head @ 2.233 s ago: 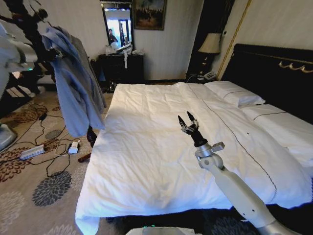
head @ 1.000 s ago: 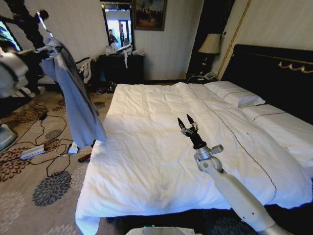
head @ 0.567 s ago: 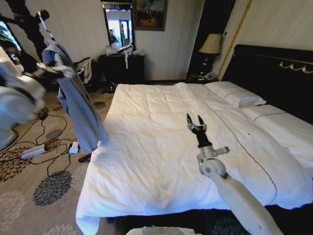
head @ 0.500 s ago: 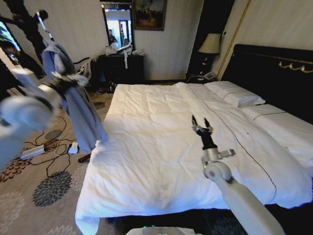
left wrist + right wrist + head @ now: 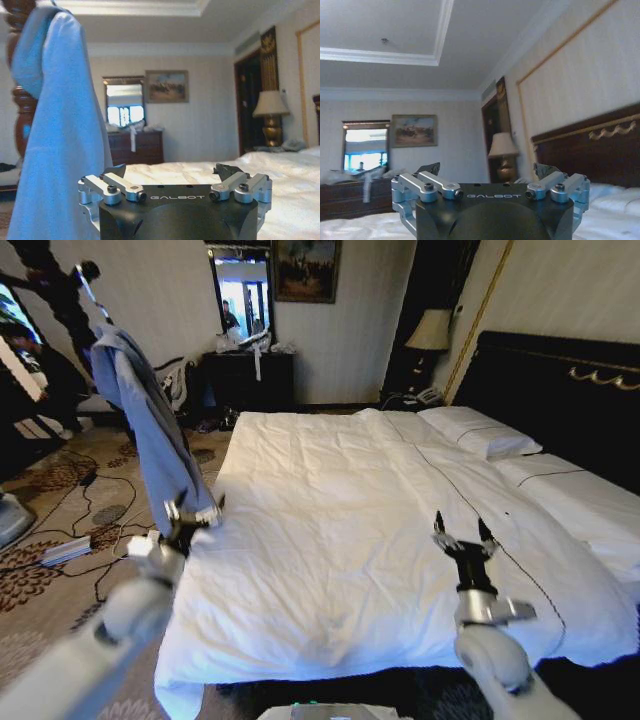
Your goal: Pick up the clothes from the bed and hang them on the clothes hanger.
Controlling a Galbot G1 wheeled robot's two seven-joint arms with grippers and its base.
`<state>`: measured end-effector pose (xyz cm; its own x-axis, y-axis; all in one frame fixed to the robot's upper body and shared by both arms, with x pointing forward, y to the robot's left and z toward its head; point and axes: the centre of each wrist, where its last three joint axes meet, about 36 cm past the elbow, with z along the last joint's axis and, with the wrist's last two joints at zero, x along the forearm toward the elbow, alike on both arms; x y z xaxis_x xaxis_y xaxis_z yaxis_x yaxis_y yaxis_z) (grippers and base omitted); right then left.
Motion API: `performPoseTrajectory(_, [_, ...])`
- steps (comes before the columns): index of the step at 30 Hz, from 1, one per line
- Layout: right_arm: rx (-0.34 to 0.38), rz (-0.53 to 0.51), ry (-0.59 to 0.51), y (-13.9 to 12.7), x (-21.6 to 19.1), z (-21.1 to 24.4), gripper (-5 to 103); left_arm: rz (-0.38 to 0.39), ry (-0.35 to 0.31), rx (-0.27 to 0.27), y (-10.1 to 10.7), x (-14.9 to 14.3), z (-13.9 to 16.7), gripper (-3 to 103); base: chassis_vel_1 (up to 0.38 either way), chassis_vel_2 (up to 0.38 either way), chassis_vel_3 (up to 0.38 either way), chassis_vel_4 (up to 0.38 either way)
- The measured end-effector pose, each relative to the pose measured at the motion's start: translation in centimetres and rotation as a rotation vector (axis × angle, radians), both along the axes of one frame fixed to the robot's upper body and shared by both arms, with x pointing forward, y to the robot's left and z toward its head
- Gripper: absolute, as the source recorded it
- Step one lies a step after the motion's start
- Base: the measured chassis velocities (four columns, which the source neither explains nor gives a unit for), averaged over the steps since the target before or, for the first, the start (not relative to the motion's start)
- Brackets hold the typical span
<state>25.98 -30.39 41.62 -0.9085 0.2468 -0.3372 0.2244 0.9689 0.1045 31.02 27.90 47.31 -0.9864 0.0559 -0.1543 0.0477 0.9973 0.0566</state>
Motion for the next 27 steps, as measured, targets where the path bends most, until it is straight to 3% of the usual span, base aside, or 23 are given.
performPoseTrajectory(1, [-0.05,-0.002,0.0,0.6,-1.6,-0.8,100,0.012,-0.025,0.009,-1.6,-1.5,-1.1,100,0.0,0.0,0.0,0.0])
performPoseTrajectory(2, [-0.05,-0.002,0.0,0.6,-1.6,-0.8,100,0.012,-0.025,0.009,-1.6,-1.5,-1.1,100,0.0,0.0,0.0,0.0])
performPoseTrajectory(4, [-0.094,0.003,0.008,1.3,-3.2,-0.9,100,0.012,-0.044,0.014,-3.5,-3.2,-1.8,100,0.0,0.0,0.0,0.0])
performPoseTrajectory(8, [-0.141,0.019,0.015,2.2,-5.0,0.8,100,-0.002,-0.063,-0.046,-5.9,-5.2,-1.4,100,0.0,0.0,0.0,0.0])
performPoseTrajectory(13, [-0.176,0.043,0.005,2.3,-5.5,2.3,100,-0.021,-0.078,-0.08,-6.5,-5.8,-0.4,100,0.0,0.0,0.0,0.0])
performPoseTrajectory(27, [-0.172,0.048,0.004,2.3,-5.3,2.4,100,-0.03,-0.077,-0.087,-6.4,-5.6,-0.3,100,0.0,0.0,0.0,0.0])
